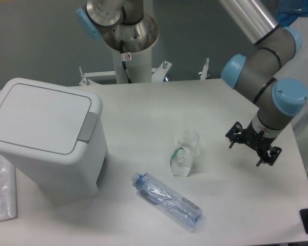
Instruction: Open the trash can
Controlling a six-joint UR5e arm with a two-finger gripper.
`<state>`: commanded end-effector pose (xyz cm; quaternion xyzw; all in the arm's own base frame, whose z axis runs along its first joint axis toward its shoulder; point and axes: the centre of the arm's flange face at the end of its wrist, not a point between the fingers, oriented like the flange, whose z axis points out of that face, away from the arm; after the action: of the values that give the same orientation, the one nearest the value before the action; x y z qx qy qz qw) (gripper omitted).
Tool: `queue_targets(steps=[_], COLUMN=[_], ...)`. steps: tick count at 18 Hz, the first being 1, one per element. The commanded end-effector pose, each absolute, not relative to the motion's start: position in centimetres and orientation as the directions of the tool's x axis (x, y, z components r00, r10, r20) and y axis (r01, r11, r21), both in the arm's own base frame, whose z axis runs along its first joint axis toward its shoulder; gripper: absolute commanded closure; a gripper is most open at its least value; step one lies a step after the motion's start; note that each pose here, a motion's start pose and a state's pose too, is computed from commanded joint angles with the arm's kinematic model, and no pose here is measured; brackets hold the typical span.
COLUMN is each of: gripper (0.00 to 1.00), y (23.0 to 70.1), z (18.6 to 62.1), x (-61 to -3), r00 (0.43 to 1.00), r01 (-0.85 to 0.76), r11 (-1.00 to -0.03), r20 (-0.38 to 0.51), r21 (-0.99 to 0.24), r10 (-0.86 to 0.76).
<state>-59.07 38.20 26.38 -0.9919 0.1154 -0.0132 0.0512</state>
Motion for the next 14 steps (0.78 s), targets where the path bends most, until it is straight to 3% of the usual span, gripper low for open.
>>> queue_targets(steps=[10,14], gripper=[0.0,0.0], y=[38.6,41.2], z=[27.8,30.4], x=[-59.0,-57.1], r00=[0.983,0.992], r01=[-0.182,-0.121], r11=[-0.975,-0.981], r20=[-0.003,-0.044], r21=[-0.13,-0.152], r10=[-0.183,-0.116])
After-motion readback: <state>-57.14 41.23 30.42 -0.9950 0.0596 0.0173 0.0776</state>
